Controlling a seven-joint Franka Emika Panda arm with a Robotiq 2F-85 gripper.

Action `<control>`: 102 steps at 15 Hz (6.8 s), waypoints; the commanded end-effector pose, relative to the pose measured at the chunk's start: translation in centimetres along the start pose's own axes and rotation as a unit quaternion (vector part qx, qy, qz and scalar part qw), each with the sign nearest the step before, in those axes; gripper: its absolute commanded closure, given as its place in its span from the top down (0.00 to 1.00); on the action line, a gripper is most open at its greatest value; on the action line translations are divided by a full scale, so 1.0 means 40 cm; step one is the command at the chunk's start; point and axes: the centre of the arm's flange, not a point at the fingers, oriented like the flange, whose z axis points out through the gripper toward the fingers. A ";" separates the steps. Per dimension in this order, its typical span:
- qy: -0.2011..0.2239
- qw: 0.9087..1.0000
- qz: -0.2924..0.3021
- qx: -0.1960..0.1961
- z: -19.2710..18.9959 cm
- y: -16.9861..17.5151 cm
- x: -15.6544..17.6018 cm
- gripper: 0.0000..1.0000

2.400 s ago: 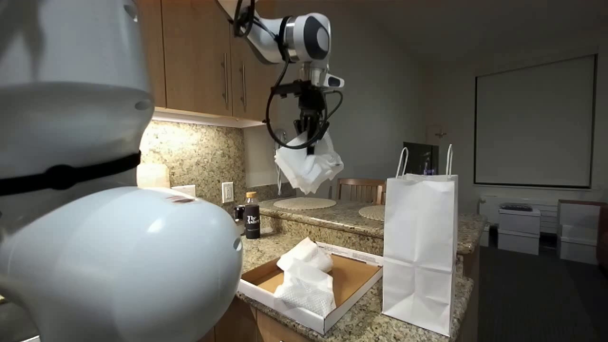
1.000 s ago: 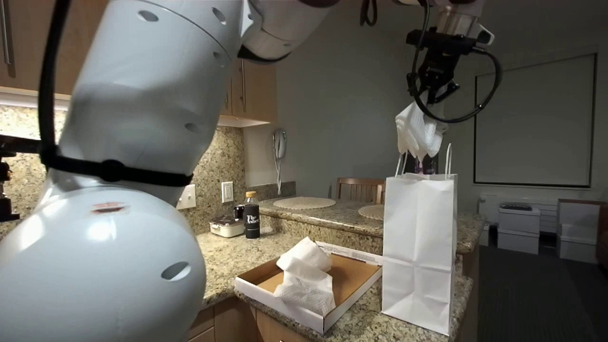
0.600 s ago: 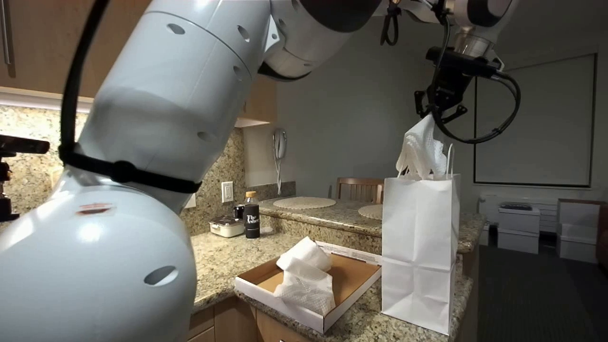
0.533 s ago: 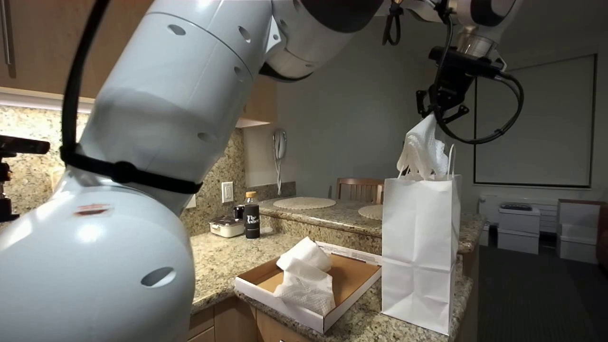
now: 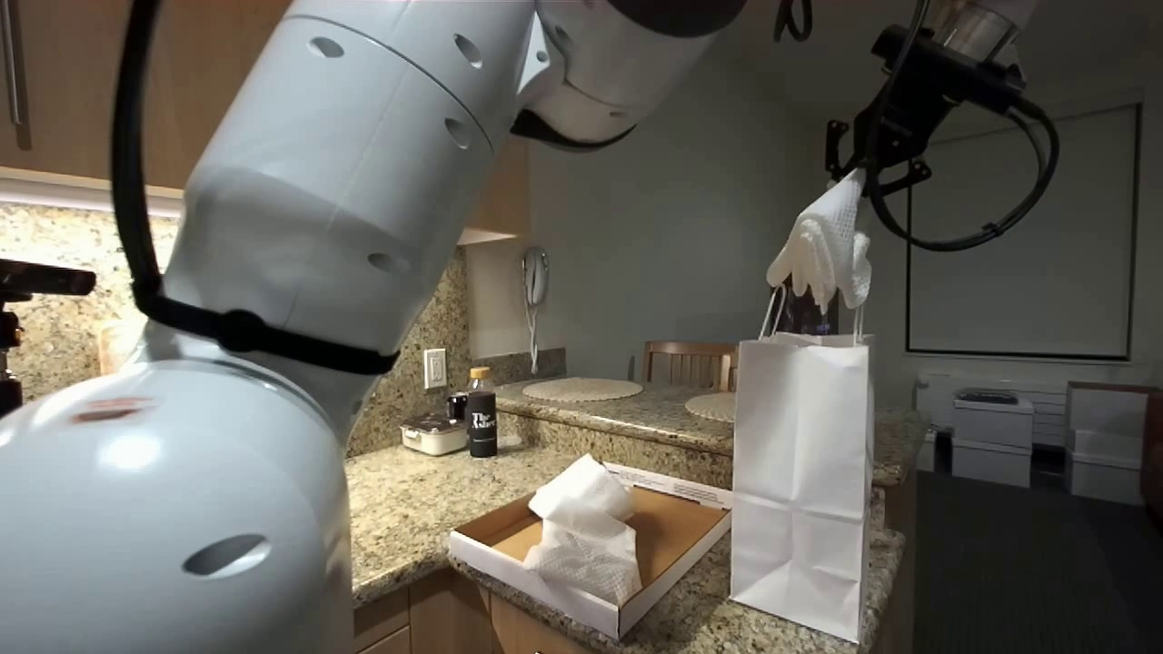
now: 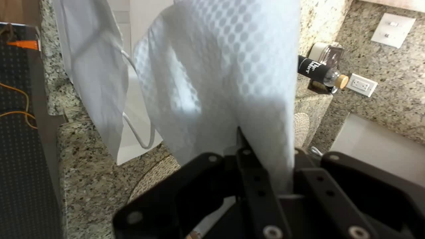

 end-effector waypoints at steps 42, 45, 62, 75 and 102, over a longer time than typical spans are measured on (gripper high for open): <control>-0.050 0.980 -0.013 -0.194 0.290 -0.196 0.043 0.07; -0.026 0.980 -0.012 -0.199 0.280 -0.232 0.034 0.07; 0.193 0.948 -0.004 -0.254 0.280 -0.330 0.022 0.07; 0.127 0.957 0.037 -0.260 0.276 -0.222 -0.005 0.07; -0.105 0.971 -0.009 -0.215 0.313 -0.328 -0.157 1.00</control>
